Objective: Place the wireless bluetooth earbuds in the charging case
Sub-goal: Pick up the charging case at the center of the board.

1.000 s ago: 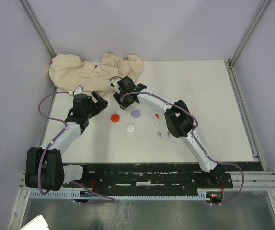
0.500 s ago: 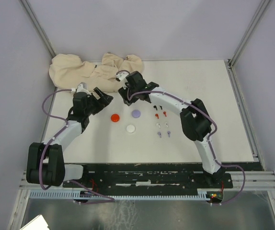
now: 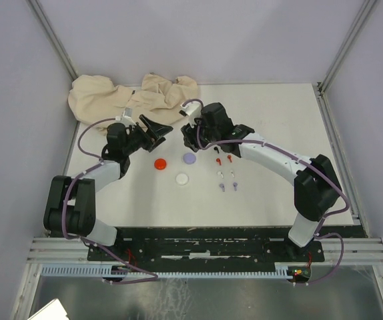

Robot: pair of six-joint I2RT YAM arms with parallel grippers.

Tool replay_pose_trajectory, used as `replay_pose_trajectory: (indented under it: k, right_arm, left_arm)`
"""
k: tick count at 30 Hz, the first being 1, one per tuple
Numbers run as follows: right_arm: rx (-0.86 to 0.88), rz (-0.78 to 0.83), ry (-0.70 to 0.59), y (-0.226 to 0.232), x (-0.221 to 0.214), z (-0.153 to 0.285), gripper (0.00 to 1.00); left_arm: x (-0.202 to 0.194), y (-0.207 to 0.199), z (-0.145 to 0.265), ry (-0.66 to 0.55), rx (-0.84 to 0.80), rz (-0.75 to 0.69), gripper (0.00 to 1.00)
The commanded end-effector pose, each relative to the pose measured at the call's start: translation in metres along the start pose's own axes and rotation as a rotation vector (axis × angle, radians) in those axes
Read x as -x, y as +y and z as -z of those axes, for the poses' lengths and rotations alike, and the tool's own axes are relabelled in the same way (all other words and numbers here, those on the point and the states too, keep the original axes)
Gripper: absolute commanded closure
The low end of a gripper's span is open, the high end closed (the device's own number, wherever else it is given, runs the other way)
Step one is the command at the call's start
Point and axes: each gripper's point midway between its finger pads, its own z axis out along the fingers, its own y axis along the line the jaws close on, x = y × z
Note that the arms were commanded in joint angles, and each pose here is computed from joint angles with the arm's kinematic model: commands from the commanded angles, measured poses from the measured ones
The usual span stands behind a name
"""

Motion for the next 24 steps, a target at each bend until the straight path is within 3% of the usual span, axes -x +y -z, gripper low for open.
replay_pose_trajectory:
  k: [1, 11, 24]
  right_arm:
    - [0.021, 0.027, -0.063, 0.005, 0.016, 0.010, 0.98]
    - [0.067, 0.025, -0.077, 0.013, 0.018, 0.007, 0.98]
    - [0.104, 0.031, -0.086, 0.019, 0.024, 0.005, 0.98]
  left_arm:
    - [-0.006, -0.059, -0.005, 0.063, -0.197, 0.001, 0.10]
    - [-0.043, -0.072, -0.013, 0.156, -0.224, 0.014, 0.18]
    - [-0.050, -0.062, -0.014, 0.167, -0.214, 0.027, 0.32]
